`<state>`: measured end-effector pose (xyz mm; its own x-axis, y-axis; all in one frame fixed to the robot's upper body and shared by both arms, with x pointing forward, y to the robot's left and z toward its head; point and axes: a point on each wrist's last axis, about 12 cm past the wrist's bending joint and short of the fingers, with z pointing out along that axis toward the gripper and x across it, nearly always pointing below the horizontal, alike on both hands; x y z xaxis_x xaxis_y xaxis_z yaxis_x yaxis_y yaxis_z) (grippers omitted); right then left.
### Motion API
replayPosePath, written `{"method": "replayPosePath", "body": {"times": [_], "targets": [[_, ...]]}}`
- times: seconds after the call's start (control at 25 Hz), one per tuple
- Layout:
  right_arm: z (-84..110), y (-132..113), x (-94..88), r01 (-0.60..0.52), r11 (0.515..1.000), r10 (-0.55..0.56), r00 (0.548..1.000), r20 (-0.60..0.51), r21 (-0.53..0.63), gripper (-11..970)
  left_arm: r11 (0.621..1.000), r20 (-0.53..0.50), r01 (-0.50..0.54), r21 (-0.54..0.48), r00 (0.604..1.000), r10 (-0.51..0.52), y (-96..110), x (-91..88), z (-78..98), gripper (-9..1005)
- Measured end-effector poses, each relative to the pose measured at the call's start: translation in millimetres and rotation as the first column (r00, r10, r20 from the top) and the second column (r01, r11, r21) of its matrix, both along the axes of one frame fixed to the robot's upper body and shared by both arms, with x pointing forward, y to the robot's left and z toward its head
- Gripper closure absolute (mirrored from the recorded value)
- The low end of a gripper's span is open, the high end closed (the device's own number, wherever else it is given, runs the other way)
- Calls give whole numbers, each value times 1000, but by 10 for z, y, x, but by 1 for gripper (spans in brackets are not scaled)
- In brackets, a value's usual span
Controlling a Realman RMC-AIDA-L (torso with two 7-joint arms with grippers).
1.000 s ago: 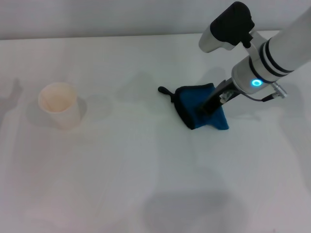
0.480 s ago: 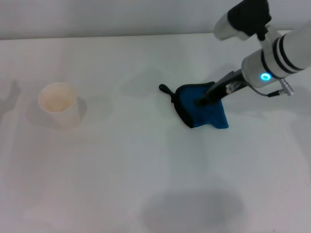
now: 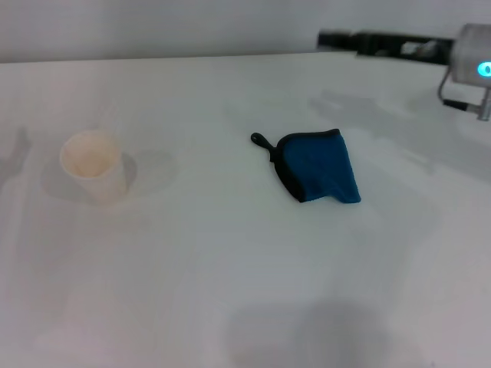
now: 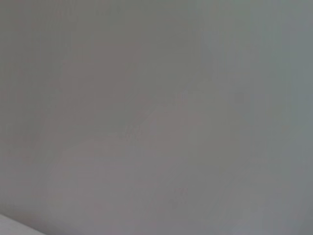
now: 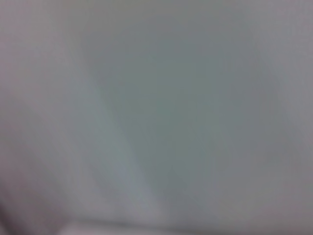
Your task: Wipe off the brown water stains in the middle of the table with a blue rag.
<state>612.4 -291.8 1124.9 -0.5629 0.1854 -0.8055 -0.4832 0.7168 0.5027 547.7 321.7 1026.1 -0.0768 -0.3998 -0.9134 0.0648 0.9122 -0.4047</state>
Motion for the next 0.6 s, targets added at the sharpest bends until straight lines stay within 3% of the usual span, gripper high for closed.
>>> {"method": "replayPosePath", "body": {"times": [0.16,0.28,0.4,0.6], "targets": [[-164,-322,-226,152,975,-174,976,132,162,555,1000,-3,-5,0,1000,5,19,-22,-11,118],[-357,-554,-410,288,936,-324,930,176,200,554,1000,-3,-6,0,1000,6,23,-27,-13,119],[-533,-664,-532,374,915,-401,884,241,151,553,1000,-3,-6,1,1000,6,25,-26,-12,119],[-756,-730,-652,485,875,-444,811,382,-12,470,1000,-2,-2,3,1000,2,22,-22,-9,118]]}}
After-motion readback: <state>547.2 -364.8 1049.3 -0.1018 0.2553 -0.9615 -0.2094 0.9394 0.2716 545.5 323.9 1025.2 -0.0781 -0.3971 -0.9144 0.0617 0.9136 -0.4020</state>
